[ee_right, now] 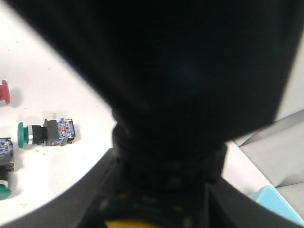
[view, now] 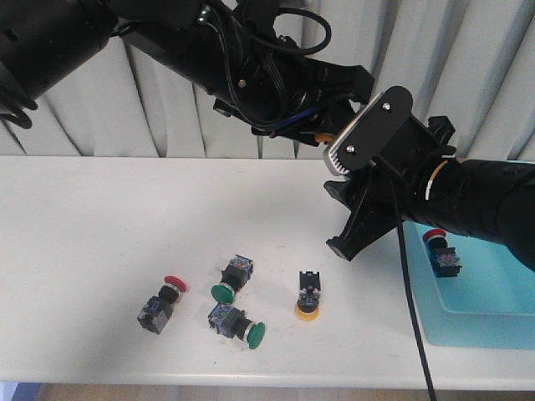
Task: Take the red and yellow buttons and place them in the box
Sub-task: 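Grasp the yellow button with the right gripper, release the left gripper, then lower the yellow button into the box with the right gripper and release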
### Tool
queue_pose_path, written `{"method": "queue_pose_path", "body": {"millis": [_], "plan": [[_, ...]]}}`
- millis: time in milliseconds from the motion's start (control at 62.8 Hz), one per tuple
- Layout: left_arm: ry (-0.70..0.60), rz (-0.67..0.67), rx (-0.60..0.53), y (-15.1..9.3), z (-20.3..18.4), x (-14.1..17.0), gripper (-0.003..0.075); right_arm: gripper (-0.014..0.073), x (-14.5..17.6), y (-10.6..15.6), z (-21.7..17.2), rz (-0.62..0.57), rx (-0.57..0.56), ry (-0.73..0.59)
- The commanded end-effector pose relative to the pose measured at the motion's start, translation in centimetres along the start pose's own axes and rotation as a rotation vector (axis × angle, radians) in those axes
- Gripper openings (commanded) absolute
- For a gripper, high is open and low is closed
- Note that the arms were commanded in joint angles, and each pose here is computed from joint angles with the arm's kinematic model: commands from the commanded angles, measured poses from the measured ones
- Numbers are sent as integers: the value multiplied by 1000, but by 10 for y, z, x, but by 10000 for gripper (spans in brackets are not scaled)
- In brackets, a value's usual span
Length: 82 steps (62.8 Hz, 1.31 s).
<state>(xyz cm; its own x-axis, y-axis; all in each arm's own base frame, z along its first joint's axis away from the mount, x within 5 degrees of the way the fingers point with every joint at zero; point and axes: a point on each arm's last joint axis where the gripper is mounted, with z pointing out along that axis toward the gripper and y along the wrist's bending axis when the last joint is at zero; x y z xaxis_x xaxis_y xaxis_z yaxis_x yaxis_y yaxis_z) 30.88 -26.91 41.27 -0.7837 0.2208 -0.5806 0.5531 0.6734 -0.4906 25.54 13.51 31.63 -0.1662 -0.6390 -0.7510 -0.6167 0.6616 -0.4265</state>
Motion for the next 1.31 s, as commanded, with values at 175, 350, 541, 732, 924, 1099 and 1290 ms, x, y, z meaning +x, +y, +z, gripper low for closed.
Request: {"method": "queue_pose_path", "body": {"millis": [175, 350, 541, 732, 924, 1099, 1290], "plan": [[-73, 74, -20, -12, -31, -4, 463, -3, -19, -11, -13, -17, 74, -131], [-54, 74, -22, -12, -31, -2, 487, -1, -14, -22, -13, 23, 108, -118], [-37, 79, -25, -12, -31, 0, 486, 1, 6, -53, -16, 179, 204, -73], [-34, 194, -60, -9, -31, -1, 472, 5, 25, -81, -23, 271, 304, -33], [-68, 256, -324, 13, -41, -6, 325, 10, 44, -105, -32, 392, 397, -9], [-156, 280, -607, 28, -69, -13, 79, 13, 65, -128, -41, 508, 493, 6], [-234, 306, -761, 31, -102, -16, -8, 19, 105, -147, -26, 650, 538, 114]]}}
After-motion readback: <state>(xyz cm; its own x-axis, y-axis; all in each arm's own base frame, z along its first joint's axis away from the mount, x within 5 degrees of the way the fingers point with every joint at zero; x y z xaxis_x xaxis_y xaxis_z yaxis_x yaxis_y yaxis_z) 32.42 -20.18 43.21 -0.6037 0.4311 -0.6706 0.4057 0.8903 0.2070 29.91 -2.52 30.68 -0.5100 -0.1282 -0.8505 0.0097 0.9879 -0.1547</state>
